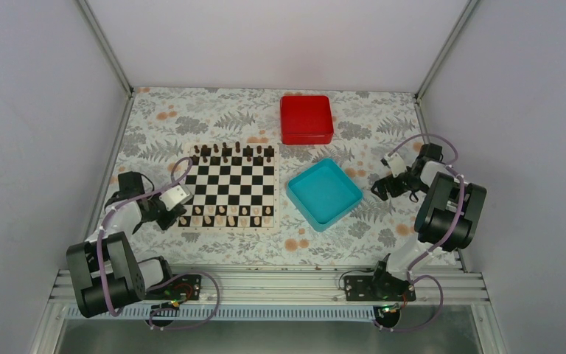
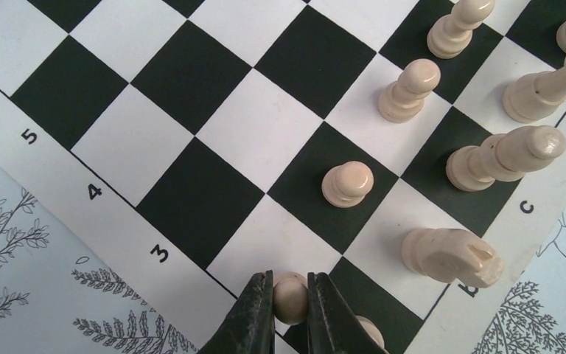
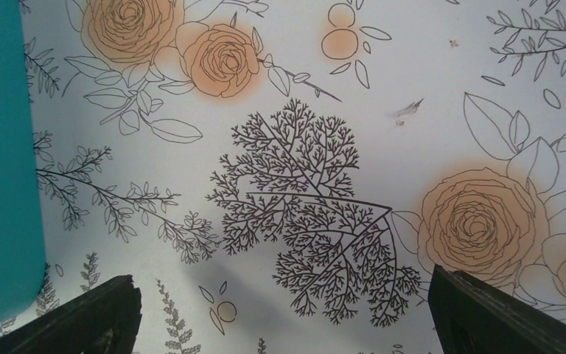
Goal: Set up the chess pieces on the board
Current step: Place the chess piece on the chessboard.
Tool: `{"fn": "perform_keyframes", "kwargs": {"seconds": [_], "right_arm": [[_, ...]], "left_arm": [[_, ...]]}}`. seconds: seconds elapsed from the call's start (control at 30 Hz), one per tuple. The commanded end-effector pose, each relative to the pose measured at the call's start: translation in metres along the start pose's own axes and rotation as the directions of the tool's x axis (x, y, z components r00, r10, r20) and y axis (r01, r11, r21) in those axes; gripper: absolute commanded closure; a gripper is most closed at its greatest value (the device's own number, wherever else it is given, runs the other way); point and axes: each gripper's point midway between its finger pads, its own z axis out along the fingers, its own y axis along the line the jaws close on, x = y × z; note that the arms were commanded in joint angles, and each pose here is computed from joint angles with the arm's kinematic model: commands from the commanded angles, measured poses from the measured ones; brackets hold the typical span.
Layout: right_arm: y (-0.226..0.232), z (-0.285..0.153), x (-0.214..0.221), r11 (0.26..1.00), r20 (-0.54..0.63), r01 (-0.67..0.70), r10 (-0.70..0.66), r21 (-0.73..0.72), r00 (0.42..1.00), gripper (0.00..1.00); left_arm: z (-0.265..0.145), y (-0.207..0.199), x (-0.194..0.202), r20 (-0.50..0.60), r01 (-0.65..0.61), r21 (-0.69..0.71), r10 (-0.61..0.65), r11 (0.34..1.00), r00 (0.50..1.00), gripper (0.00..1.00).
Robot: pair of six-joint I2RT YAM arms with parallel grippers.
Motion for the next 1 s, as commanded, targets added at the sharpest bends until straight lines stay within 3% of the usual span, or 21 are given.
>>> {"fn": "perform_keyframes", "kwargs": {"seconds": [0.0,0.97], "right_arm": [[-0.003,0.004,0.007,1.0,-0.008,-0.024,0.024,0.004,1.0,0.0],[-0.005,0.012,0.014,1.0,-0.024,-0.031,0.031,0.004,0.999,0.0]], "left_arm": [[0.001,0.002,-0.009,0.056,-0.02,0.017,0.019,1.0,0.998,0.97],[0.004,0.01,-0.015,0.066,0.01,0.048,-0.013,0.999,0.998,0.96]]}}
